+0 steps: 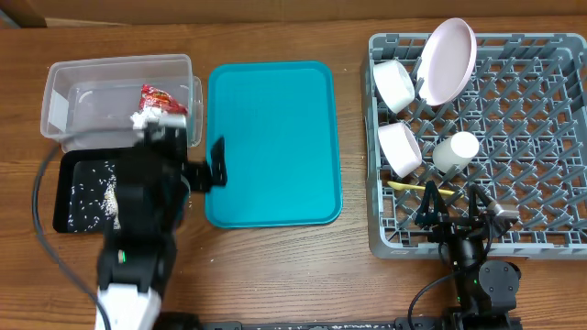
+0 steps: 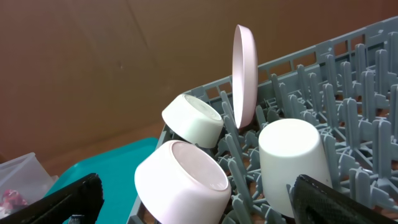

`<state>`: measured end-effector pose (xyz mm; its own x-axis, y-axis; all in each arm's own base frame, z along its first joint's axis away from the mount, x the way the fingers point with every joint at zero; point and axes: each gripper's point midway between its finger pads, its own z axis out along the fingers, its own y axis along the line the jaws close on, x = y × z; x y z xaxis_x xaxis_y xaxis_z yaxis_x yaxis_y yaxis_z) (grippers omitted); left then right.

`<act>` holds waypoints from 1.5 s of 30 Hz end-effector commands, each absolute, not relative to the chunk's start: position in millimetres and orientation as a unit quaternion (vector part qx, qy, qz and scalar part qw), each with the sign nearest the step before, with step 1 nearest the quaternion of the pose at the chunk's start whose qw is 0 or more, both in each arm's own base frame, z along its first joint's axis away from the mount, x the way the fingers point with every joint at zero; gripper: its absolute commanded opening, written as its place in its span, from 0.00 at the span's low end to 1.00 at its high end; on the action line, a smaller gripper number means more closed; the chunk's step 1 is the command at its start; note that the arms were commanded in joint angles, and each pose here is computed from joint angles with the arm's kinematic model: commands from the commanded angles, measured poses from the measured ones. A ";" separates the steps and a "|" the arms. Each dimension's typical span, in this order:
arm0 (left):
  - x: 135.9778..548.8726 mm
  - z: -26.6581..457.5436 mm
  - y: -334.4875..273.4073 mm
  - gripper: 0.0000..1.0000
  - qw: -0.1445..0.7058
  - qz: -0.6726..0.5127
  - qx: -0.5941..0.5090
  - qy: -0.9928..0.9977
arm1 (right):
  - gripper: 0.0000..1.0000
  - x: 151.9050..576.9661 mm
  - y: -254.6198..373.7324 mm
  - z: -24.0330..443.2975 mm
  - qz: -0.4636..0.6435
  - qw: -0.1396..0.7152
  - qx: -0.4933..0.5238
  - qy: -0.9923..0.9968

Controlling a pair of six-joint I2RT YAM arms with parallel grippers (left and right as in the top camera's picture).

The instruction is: Sort waste into correct bins and load items into the dishwasher

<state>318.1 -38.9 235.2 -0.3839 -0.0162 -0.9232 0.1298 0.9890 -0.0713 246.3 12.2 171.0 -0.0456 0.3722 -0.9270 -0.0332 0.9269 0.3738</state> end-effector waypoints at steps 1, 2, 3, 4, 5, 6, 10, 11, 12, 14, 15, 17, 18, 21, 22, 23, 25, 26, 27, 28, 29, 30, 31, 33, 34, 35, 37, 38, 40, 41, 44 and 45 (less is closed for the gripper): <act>294.8 220.2 -37.0 1.00 0.582 -0.065 0.042 0.809 | 1.00 246.2 12.4 170.5 0.148 0.684 0.116 0.705; 289.4 216.8 -34.9 1.00 0.593 -0.063 0.039 0.801 | 1.00 246.2 12.4 170.6 0.148 0.684 0.116 0.705; 284.5 213.0 -32.6 1.00 0.604 -0.063 0.036 0.794 | 1.00 246.2 12.5 170.6 0.148 0.684 0.116 0.705; 279.4 209.6 -30.0 1.00 0.617 -0.061 0.033 0.784 | 1.00 246.2 12.4 170.4 0.148 0.684 0.116 0.705; 275.7 206.8 -28.0 1.00 0.628 -0.059 0.031 0.776 | 1.00 246.2 12.4 170.4 0.148 0.684 0.116 0.705; 272.2 203.9 -26.2 1.00 0.637 -0.057 0.029 0.768 | 1.00 246.2 12.4 170.6 0.148 0.684 0.116 0.705; 260.1 190.2 -21.8 1.00 0.659 -0.058 0.018 0.749 | 1.00 246.2 12.5 170.4 0.148 0.684 0.116 0.705; 258.2 187.2 -21.7 1.00 0.662 -0.057 0.018 0.747 | 1.00 246.2 12.5 170.4 0.148 0.684 0.116 0.705; 256.7 184.6 -21.7 1.00 0.665 -0.058 0.018 0.745 | 1.00 246.2 12.4 170.6 0.148 0.684 0.116 0.705; 254.6 178.9 -21.6 1.00 0.668 -0.058 0.018 0.742 | 1.00 246.2 12.5 170.7 0.148 0.684 0.116 0.705; 254.1 177.1 -21.5 1.00 0.671 -0.057 0.019 0.739 | 1.00 246.2 12.4 170.6 0.148 0.684 0.116 0.705; 253.2 174.2 -21.1 0.99 0.677 -0.056 0.018 0.733 | 1.00 246.2 12.5 170.6 0.148 0.684 0.116 0.705; 252.8 173.2 -21.1 1.00 0.680 -0.057 0.018 0.731 | 1.00 246.2 12.5 170.4 0.148 0.684 0.116 0.705; 251.7 170.2 -21.1 1.00 0.690 -0.057 0.019 0.721 | 1.00 246.2 12.4 170.5 0.148 0.684 0.116 0.705; 251.3 169.4 -21.1 1.00 0.693 -0.057 0.019 0.719 | 1.00 246.2 12.5 170.4 0.148 0.684 0.116 0.705; 250.5 169.0 -21.3 1.00 0.695 -0.057 0.020 0.717 | 1.00 246.2 12.4 170.4 0.148 0.684 0.116 0.705; 249.0 171.9 -21.2 1.00 0.699 -0.057 0.020 0.712 | 1.00 246.2 12.5 170.4 0.148 0.684 0.116 0.705; 248.5 173.3 -20.9 1.00 0.702 -0.056 0.019 0.710 | 1.00 246.2 12.5 170.4 0.148 0.684 0.116 0.705; 248.1 174.3 -19.9 1.00 0.703 -0.054 0.018 0.708 | 1.00 246.2 12.4 170.4 0.148 0.684 0.116 0.705; 247.8 174.2 -19.9 1.00 0.703 -0.054 0.018 0.708 | 1.00 246.2 12.4 170.5 0.148 0.684 0.116 0.705; 247.6 172.9 -19.3 1.00 0.702 -0.053 0.017 0.710 | 1.00 246.2 12.5 170.4 0.148 0.684 0.116 0.705; 247.3 170.4 -19.3 1.00 0.698 -0.053 0.016 0.714 | 1.00 246.2 12.4 170.4 0.148 0.684 0.116 0.705; 247.0 167.7 -19.0 1.00 0.695 -0.052 0.015 0.717 | 1.00 246.2 12.5 170.4 0.148 0.684 0.116 0.705; 245.9 162.1 -18.7 1.00 0.687 -0.052 0.015 0.725 | 1.00 246.2 12.4 170.5 0.148 0.684 0.116 0.705; 245.5 160.3 -18.8 1.00 0.684 -0.052 0.015 0.727 | 1.00 246.2 12.5 170.4 0.148 0.684 0.116 0.705; 245.4 158.6 -18.8 1.00 0.682 -0.052 0.014 0.730 | 1.00 246.2 12.4 170.4 0.148 0.684 0.116 0.705; 245.4 157.6 -18.8 1.00 0.680 -0.052 0.014 0.731 | 1.00 246.2 12.5 170.4 0.148 0.684 0.116 0.705; 245.4 157.5 -18.7 1.00 0.680 -0.052 0.014 0.731 | 1.00 246.2 12.5 170.6 0.148 0.684 0.116 0.705; 245.4 157.4 -18.0 1.00 0.680 -0.050 0.013 0.732 | 1.00 246.2 12.4 170.5 0.148 0.684 0.116 0.705; 245.4 157.1 -17.4 1.00 0.680 -0.049 0.012 0.732 | 1.00 246.2 12.5 170.5 0.148 0.684 0.116 0.705; 245.5 157.1 -16.9 1.00 0.680 -0.048 0.011 0.732 | 1.00 246.2 12.5 170.5 0.148 0.684 0.116 0.705; 245.5 157.2 -16.9 1.00 0.680 -0.048 0.011 0.732 | 1.00 246.2 12.4 170.4 0.148 0.684 0.116 0.705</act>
<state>245.5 -21.1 156.8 -0.0857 -0.0464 -0.9952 0.1019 0.9933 -0.0551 246.3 12.2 171.1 -0.0452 0.3718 -0.9272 -0.0334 0.9271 0.3734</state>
